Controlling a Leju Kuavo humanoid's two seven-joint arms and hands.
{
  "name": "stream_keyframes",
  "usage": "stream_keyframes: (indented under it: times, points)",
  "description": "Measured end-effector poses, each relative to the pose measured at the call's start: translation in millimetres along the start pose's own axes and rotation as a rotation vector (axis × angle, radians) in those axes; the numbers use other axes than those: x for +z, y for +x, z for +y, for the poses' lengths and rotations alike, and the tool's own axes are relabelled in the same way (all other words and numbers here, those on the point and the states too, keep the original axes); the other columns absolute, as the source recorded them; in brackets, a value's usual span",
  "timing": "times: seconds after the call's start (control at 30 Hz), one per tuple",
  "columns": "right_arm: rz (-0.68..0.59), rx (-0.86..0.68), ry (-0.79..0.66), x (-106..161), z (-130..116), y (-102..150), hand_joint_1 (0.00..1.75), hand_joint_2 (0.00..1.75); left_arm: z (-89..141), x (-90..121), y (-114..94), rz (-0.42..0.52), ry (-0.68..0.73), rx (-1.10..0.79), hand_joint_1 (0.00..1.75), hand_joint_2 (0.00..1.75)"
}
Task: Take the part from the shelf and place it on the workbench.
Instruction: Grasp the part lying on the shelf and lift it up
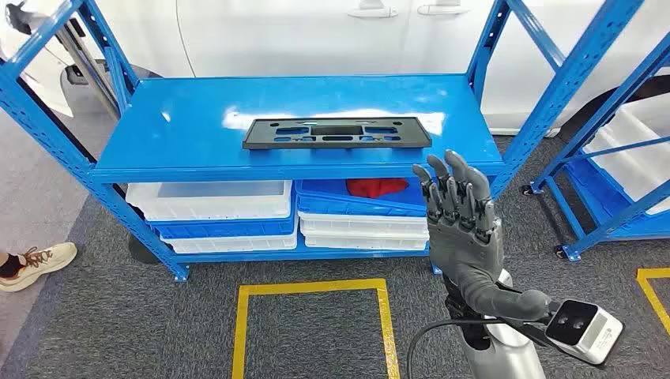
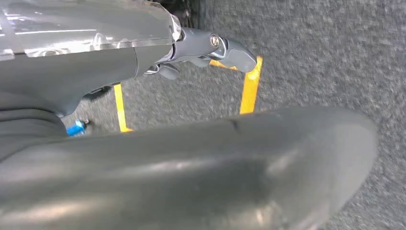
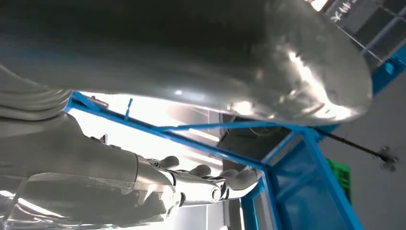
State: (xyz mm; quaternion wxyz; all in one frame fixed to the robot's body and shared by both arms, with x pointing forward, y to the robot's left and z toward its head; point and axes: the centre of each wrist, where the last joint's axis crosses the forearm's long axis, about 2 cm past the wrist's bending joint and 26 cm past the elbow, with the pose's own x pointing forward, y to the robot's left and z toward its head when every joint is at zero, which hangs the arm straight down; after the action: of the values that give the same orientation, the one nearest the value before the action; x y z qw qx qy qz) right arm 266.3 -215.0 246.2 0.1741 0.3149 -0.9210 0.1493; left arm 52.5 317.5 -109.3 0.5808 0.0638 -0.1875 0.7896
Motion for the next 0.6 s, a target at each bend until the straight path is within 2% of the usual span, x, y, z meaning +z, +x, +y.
stream_keyframes:
  times: [0.33, 0.6]
  points:
    - [0.068, 0.001, -0.082, 19, 6, -5, 0.0, 0.0, 2, 1, -2, 0.0, 0.01, 0.002, 0.0, 0.0]
    - [0.27, -0.072, -0.285, 45, 5, -26, 0.0, 0.0, 1, 2, -6, -0.004, 0.014, 0.01, 0.0, 0.0]
